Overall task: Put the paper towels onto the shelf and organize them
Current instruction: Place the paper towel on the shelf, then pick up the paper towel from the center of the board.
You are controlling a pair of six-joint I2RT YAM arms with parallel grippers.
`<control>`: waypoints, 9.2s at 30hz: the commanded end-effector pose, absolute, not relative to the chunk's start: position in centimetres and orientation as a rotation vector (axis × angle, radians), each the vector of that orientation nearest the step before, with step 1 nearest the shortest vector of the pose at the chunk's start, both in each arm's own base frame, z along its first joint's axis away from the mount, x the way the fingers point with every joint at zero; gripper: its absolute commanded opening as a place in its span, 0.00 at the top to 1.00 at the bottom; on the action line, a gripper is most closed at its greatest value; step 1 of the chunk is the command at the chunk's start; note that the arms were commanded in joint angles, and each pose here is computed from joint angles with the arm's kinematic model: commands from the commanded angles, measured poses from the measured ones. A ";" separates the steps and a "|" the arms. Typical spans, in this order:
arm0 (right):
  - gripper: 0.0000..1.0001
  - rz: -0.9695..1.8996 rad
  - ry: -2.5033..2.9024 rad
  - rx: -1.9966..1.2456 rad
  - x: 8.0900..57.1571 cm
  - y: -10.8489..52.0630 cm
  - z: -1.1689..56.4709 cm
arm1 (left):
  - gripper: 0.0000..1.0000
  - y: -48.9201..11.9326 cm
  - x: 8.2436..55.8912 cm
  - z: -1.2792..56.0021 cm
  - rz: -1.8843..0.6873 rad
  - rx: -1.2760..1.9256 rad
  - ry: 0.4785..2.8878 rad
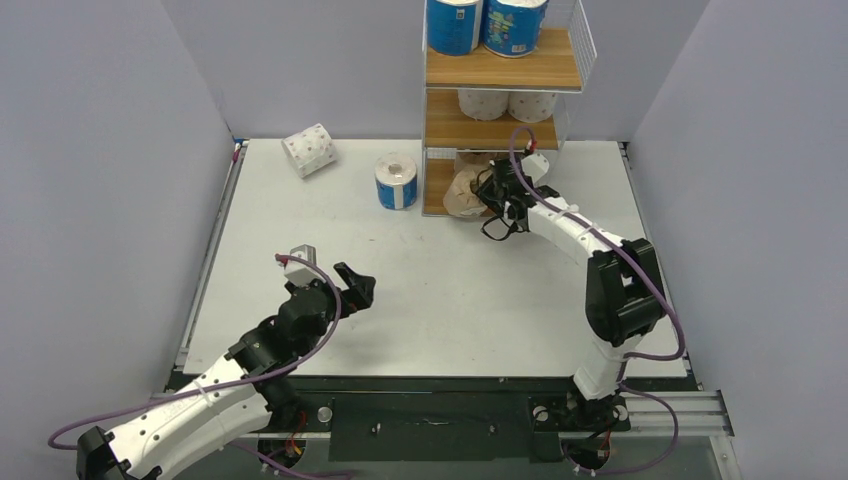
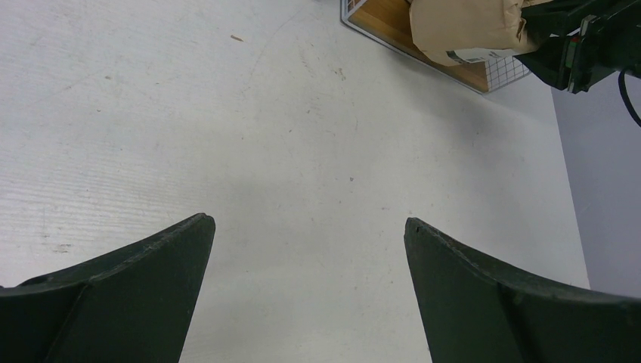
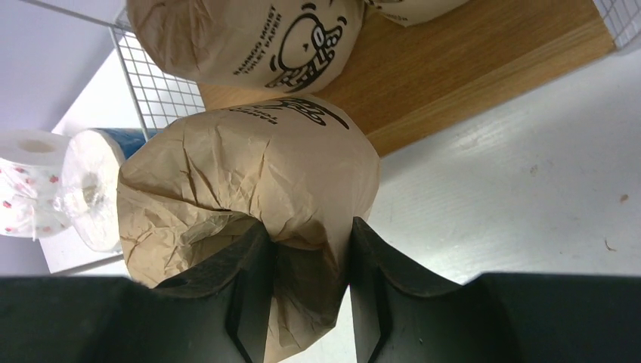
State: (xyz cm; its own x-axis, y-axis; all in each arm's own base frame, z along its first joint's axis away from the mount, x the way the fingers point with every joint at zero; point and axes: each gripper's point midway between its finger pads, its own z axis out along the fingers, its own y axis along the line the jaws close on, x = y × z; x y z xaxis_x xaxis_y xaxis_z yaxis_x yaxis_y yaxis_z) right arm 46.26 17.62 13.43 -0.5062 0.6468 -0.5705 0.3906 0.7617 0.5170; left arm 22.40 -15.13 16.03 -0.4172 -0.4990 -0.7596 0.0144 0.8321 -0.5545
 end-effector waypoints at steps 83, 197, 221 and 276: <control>0.48 0.803 2.002 0.853 48.6 22.6 15.7 | 0.04 -16.1 22.3 14.6 -0.643 -0.429 1.977; 1.00 1.039 1.876 0.702 53.1 25.5 9.6 | 0.04 -15.8 22.4 14.1 -0.638 -0.443 1.969; 1.00 1.028 1.886 0.710 53.8 25.2 9.3 | 0.04 -15.7 22.2 14.1 -0.643 -0.450 1.970; 0.20 0.316 2.064 0.461 28.4 10.3 12.8 | 0.04 -14.6 39.8 20.9 -0.773 -0.776 1.928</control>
